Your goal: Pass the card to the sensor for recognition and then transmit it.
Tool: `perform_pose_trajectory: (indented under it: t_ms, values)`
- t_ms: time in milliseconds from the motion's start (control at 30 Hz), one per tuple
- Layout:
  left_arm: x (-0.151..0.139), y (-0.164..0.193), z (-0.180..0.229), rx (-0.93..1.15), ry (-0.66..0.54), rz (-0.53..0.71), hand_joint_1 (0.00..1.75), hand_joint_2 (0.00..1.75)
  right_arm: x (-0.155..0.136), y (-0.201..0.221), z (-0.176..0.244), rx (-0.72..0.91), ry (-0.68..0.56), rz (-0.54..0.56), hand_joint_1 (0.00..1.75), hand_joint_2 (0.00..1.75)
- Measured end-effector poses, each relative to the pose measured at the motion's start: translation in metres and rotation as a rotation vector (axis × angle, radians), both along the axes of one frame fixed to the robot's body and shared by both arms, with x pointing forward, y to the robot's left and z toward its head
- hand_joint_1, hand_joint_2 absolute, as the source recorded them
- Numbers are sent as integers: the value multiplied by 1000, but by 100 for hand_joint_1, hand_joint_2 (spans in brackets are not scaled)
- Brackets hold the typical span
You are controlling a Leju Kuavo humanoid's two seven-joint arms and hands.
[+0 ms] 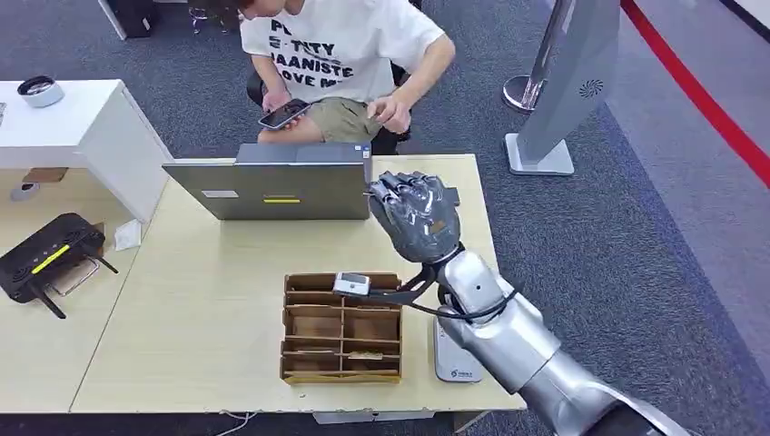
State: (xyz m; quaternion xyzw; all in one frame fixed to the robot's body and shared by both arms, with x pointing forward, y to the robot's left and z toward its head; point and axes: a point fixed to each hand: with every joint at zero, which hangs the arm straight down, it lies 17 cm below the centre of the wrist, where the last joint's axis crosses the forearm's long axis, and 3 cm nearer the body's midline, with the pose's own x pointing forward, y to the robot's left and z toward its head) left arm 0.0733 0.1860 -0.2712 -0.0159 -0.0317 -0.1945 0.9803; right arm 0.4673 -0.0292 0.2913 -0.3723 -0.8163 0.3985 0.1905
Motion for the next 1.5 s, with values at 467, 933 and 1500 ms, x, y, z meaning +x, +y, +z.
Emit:
perform_pose_trajectory:
  t_ms: [467,933,1500]
  values:
    - [-7,6,-3,21,-22,90,0,0,-40,-12,-44,901,813,489,175,175]
    - [-15,9,-5,32,-6,177,0,0,-62,-83,-97,1315,964,481,175,175]
    - [-18,12,-6,33,5,265,0,0,-90,-169,-161,1216,875,112,175,175]
